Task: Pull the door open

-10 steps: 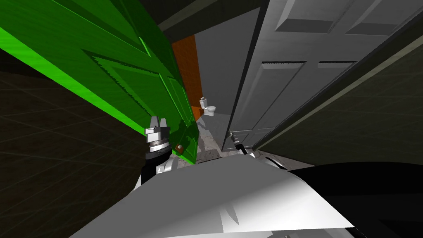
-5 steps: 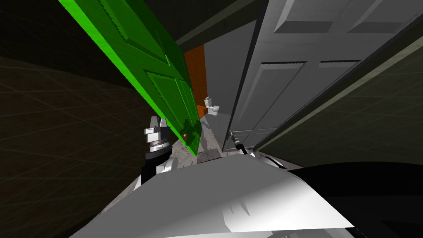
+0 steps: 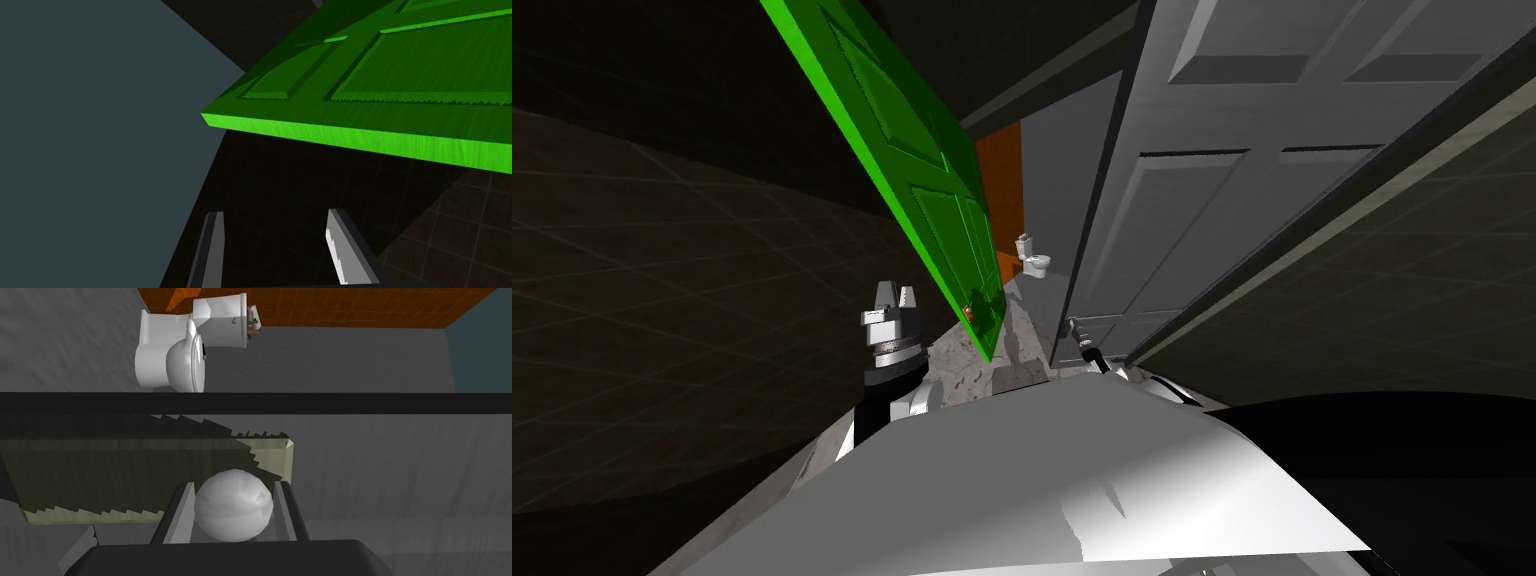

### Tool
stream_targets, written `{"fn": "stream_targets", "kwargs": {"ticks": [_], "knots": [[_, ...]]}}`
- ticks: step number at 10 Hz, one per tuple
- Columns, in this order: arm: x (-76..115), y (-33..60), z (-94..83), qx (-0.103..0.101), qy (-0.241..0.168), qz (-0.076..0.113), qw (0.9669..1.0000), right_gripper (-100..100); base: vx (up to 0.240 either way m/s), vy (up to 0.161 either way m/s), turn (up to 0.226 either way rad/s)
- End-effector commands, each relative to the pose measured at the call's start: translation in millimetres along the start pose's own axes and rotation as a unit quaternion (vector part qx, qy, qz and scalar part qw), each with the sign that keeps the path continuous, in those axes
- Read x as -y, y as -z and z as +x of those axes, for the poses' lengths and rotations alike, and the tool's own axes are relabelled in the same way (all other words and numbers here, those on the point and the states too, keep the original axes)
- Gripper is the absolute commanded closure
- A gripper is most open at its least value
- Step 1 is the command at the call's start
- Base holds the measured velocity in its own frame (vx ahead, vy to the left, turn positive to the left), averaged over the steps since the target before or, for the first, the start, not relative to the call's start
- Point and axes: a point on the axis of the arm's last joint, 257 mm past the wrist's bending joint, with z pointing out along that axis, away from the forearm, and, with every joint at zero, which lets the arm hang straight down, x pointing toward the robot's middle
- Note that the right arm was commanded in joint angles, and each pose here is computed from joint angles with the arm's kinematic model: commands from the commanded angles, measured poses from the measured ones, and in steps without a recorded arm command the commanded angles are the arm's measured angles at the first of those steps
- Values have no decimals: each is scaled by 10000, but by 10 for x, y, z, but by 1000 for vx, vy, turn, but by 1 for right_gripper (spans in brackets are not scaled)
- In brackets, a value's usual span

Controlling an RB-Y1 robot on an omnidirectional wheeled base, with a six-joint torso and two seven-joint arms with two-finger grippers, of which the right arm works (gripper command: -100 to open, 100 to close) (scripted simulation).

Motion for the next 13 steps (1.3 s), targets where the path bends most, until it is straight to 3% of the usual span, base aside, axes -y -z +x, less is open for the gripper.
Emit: {"fn": "stream_targets", "kwargs": {"ticks": [1,7,9,10,13], "knots": [[-10,29,15,-110,5,-17,9999,100,-160,-32,91],[-29,159,82,-541,3,-42,9985,100,-223,-54,87],[-20,168,83,-543,15,-20,9985,100,-152,-42,40],[-5,261,88,-678,18,-14,9977,100,-149,-52,95],[-16,392,86,-894,22,-37,9960,100,-198,-58,92]]}}
